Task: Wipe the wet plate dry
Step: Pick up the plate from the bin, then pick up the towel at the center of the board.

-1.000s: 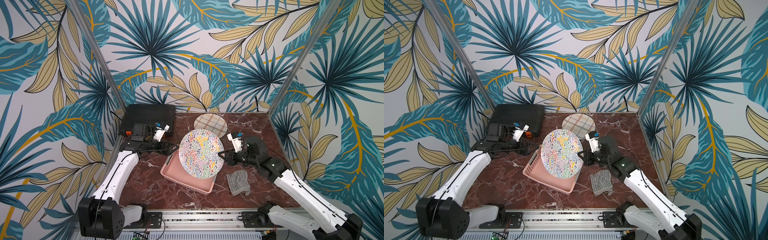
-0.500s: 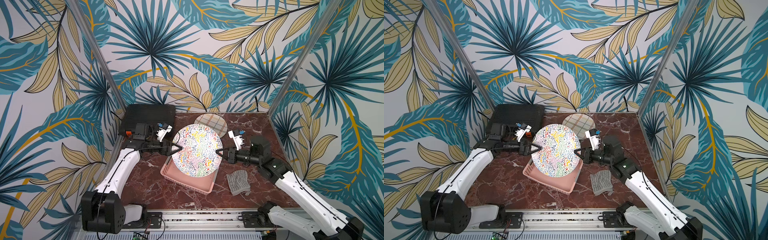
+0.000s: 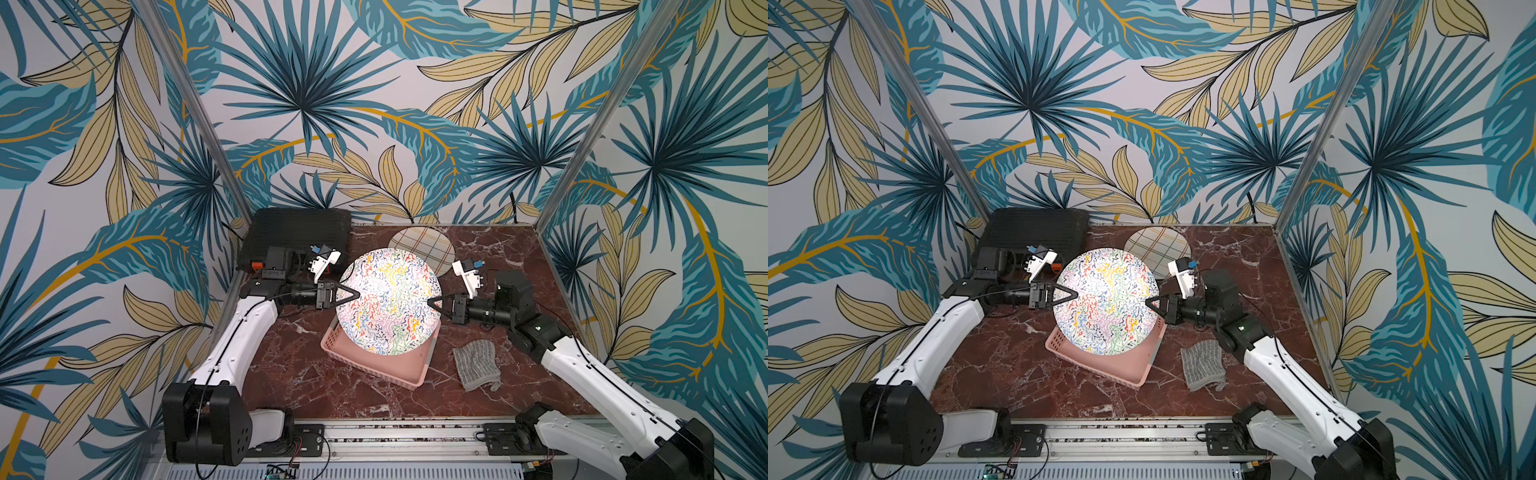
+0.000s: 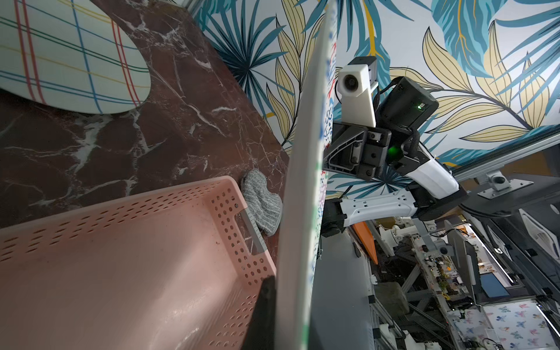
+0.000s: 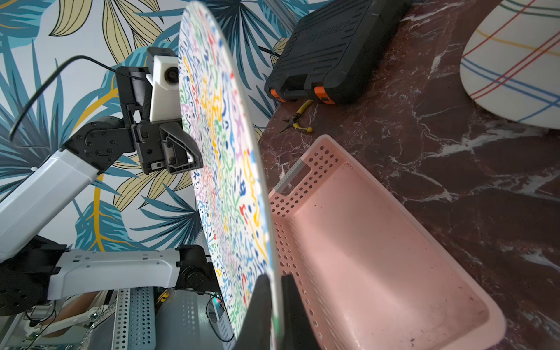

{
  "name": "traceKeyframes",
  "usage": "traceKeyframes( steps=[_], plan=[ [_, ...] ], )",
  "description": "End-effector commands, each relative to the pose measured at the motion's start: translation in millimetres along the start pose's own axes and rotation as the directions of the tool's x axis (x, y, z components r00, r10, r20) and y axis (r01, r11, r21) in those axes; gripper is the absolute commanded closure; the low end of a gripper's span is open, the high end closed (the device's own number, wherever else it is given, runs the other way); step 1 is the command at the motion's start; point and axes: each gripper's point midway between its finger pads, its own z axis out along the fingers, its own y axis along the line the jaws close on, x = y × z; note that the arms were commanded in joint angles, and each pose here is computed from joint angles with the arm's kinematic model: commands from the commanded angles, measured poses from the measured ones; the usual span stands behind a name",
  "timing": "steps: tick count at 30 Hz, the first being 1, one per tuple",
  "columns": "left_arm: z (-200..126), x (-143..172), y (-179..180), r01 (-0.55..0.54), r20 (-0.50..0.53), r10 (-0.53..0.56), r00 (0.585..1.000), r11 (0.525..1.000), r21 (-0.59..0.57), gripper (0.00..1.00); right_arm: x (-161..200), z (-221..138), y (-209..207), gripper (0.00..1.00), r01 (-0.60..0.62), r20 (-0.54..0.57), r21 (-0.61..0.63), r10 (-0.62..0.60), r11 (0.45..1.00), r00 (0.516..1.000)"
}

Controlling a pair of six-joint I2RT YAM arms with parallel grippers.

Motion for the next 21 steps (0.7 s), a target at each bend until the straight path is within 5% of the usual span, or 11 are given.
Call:
traceKeyframes(
  steps=[1, 4, 7, 11, 14, 18, 21],
  plan=[
    [4.2, 0.5, 8.5, -0.061, -0.015, 0.06, 0.998, 0.995, -0.075, 1.0, -6.3, 1.2, -23.9, 0.81, -0.014, 0.028, 0.153, 0.01, 0.988, 1.0],
    [2.9, -1.5, 9.4, -0.071, -0.013, 0.07, 0.997, 0.993, -0.094, 1.0, 3.7, -8.5, -49.4, 0.52, -0.046, -0.004, 0.309, 0.05, 0.95, 0.999],
    [2.2, -3.5, 9.4, -0.076, -0.009, 0.075, 0.997, 0.992, -0.104, 1.0, 13.4, -29.6, -80.9, 0.43, -0.103, 0.02, 0.5, 0.108, 0.86, 0.994],
    [1.3, -6.6, 9.1, -0.086, -0.004, 0.086, 0.996, 0.99, -0.116, 1.0, 51.8, -71.4, -130.7, 0.42, -0.225, 0.082, 0.763, 0.254, 0.606, 0.964],
    [0.9, -7.0, 10.2, -0.091, -0.004, 0.091, 0.996, 0.988, -0.127, 1.0, 80.0, -96.1, -143.1, 0.42, -0.2, 0.083, 0.873, 0.269, 0.445, 0.96],
    [0.9, -5.9, 10.5, -0.093, -0.004, 0.093, 0.996, 0.988, -0.127, 1.0, 110.7, -111.4, -159.8, 0.4, -0.175, 0.081, 0.934, 0.292, 0.311, 0.953],
    [0.6, -5.2, 10.1, -0.096, -0.003, 0.096, 0.995, 0.987, -0.13, 1.0, 129.9, -104.8, -172.1, 0.39, -0.181, 0.077, 0.937, 0.329, 0.299, 0.941]
  ],
)
